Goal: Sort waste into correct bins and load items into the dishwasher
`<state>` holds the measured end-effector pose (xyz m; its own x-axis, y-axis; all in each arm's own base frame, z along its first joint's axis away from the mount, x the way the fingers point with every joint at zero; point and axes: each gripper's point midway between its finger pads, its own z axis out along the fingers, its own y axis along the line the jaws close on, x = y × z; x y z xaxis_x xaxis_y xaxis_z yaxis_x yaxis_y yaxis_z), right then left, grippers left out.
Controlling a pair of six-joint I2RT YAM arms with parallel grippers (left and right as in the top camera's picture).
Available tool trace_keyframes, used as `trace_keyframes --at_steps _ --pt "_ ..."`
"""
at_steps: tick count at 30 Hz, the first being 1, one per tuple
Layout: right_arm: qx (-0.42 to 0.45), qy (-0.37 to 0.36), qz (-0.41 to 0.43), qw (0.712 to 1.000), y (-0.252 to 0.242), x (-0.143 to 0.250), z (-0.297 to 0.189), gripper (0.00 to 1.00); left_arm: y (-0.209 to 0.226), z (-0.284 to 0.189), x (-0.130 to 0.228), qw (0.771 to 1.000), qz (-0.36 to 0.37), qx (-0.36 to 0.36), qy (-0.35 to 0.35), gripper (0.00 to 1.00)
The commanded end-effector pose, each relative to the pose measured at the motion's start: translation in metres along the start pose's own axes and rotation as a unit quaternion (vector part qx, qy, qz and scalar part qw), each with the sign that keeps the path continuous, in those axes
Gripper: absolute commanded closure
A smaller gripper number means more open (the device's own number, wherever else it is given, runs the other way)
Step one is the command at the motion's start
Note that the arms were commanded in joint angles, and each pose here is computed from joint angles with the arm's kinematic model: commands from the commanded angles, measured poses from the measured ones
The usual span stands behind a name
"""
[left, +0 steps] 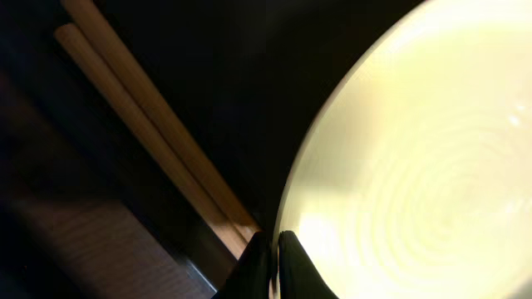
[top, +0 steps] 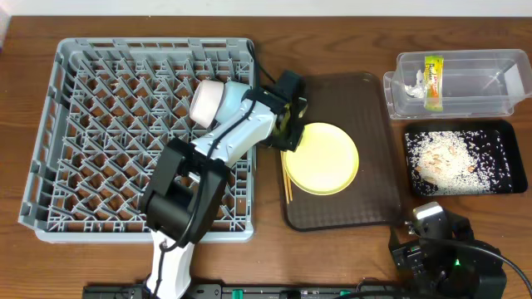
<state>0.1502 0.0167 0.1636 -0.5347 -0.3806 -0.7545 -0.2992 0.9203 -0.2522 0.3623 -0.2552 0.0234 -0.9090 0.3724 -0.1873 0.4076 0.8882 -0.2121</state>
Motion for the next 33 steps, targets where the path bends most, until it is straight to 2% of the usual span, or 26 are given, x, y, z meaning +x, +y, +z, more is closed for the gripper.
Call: trace_keyframes --at_steps 1,12,13,14,15,19,27,33 --pt "-0.002 0.001 -0.001 1.0 0.001 0.001 0.0 0.01 -0.002 -0.002 -0.008 0.999 -0.016 0.041 -0.002 0.94" --pt "-0.002 0.001 -0.001 1.0 0.001 0.001 0.0 0.01 0.009 -0.006 -0.011 0.998 -0.035 0.059 -0.004 0.94" --pt "-0.002 0.001 -0.001 1.0 0.001 0.001 0.0 0.01 0.009 -0.006 -0.011 0.998 -0.035 0.059 -0.004 0.91" --pt "-0.002 0.001 -0.001 1.0 0.001 0.001 0.0 0.01 0.009 -0.006 -0.011 0.998 -0.035 0.058 -0.005 0.84" --pt "-0.002 0.001 -0.001 1.0 0.001 0.001 0.0 0.01 0.011 -0.006 -0.011 0.998 -0.035 0.054 -0.005 0.72" --pt "-0.002 0.001 -0.001 1.0 0.001 0.001 0.0 0.01 0.018 -0.005 -0.011 0.999 -0.035 0.033 -0.007 0.57" --pt "-0.002 0.001 -0.001 1.0 0.001 0.001 0.0 0.01 0.012 -0.004 -0.01 0.999 -0.028 0.033 -0.006 0.56" --pt "-0.002 0.001 -0.001 1.0 0.001 0.001 0.0 0.01 0.016 -0.012 -0.015 1.0 -0.013 -0.018 -0.023 0.56"
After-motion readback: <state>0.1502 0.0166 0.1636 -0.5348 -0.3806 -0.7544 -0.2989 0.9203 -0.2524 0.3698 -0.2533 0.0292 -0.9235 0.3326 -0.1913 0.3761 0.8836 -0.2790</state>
